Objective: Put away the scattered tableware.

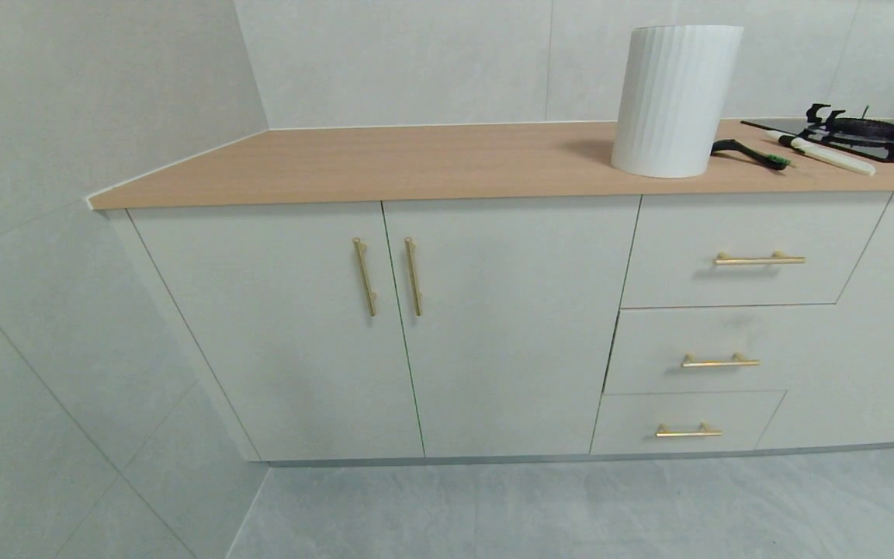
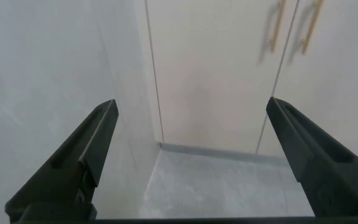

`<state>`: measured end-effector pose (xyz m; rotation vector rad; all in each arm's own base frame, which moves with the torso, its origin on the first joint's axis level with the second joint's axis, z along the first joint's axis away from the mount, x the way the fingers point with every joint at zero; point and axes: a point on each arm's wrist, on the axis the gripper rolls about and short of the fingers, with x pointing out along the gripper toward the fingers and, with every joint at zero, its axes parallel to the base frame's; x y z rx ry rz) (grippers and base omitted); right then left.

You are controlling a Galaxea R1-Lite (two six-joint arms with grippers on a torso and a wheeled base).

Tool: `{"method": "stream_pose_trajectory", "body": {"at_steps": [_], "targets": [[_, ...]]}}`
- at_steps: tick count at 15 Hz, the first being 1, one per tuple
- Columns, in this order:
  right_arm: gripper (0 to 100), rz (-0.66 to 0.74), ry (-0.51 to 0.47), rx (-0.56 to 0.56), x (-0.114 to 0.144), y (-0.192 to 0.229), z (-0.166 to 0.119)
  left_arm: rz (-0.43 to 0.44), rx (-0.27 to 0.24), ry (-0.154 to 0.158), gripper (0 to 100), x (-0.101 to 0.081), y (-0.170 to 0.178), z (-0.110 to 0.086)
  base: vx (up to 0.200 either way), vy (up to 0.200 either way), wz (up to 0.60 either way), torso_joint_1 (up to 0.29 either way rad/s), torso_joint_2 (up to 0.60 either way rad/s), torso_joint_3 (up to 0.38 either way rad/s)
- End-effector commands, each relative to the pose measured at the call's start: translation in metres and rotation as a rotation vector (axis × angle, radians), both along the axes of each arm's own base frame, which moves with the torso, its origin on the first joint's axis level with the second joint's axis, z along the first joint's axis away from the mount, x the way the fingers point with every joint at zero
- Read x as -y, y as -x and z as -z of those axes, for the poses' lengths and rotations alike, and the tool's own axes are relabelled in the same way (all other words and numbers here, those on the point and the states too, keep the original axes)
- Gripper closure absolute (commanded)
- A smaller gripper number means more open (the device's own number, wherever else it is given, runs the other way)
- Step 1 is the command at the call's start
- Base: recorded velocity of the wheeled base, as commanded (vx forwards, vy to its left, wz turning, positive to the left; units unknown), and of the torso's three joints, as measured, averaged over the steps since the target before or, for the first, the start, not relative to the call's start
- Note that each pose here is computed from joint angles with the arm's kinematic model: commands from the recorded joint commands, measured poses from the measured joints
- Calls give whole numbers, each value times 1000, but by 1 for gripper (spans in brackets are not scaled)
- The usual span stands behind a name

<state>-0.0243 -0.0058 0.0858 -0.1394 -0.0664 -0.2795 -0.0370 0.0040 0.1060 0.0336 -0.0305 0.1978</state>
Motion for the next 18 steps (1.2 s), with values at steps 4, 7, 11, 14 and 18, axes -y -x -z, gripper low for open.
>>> {"method": "stream_pose_trajectory", "body": {"at_steps": [4, 7, 11, 14, 18], "targets": [[0, -179, -62, -17, -4, -1, 4, 203, -25, -23, 0, 4, -14, 29, 0, 0, 0, 0, 0, 0], [0, -203, -156, -7, -4, -2, 5, 204, -25, -23, 0, 4, -14, 29, 0, 0, 0, 0, 0, 0], [0, -253, -108, -77, -5, -1, 10, 203, -26, -16, 0, 4, -14, 30, 0, 0, 0, 0, 0, 0], [0, -254, -138, -71, -5, -1, 11, 203, -21, 2, 0, 4, -14, 29, 0, 0, 0, 0, 0, 0], [0, -255, -144, -70, -5, -1, 11, 208, -20, 4, 0, 5, -14, 29, 0, 0, 0, 0, 0, 0]]}}
